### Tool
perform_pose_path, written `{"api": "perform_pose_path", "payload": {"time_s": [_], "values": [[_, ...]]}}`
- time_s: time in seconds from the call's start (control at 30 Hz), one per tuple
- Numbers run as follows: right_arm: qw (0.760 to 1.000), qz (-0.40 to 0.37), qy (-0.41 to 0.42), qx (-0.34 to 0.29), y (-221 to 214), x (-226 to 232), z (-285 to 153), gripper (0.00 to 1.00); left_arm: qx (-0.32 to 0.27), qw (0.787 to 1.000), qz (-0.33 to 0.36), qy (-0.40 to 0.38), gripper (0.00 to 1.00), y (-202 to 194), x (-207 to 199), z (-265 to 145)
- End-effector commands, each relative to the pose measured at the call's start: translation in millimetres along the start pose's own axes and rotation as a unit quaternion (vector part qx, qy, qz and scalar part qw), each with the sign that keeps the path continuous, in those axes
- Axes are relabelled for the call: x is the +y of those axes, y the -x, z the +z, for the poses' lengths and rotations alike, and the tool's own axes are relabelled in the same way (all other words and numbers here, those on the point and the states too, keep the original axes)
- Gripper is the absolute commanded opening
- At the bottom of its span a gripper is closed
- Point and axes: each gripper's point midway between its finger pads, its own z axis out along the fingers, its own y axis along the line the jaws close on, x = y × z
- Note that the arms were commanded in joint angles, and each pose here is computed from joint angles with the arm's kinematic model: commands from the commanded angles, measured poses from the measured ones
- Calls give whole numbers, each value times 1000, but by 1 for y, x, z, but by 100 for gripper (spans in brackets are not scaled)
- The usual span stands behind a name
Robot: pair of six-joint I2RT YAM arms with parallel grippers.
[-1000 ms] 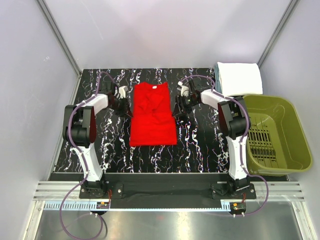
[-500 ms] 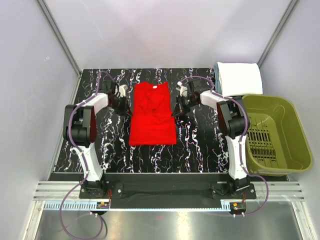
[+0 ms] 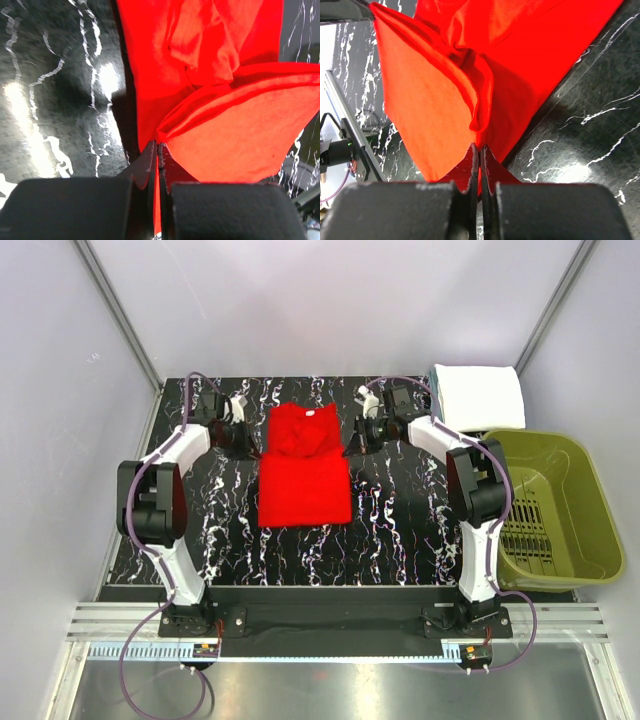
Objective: Fold and stack the t-shirts
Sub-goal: Fold the tshirt
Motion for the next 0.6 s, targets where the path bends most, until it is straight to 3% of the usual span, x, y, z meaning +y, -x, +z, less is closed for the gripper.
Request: {"api": "perform_pose_path", "payload": {"time_s": [0.0,0.17,0.4,0.43,0.47,0.5,0.57], "values": [[999,-22,-18,-19,20,-7,3,0,-74,997,13,9,0,45,0,-17],[999,-17,-29,-19,23,-22,14,0,-22,1000,-12,4,0,36,19,16],[999,-1,-53,-12,23,-50,27,4,-11,1000,-14,-19,6,48,21,36],[998,-1,-53,-15,27,-50,27,7,-6,1000,-17,-18,8,47,23,40],[998,3,-55,-13,27,-51,27,18,-8,1000,-16,-19,21,49,22,39],[998,7,-59,-11,28,-53,28,25,-12,1000,-14,-15,27,54,22,38],[997,18,-76,-9,31,-56,23,36,-19,1000,-11,-9,30,61,21,31]]}}
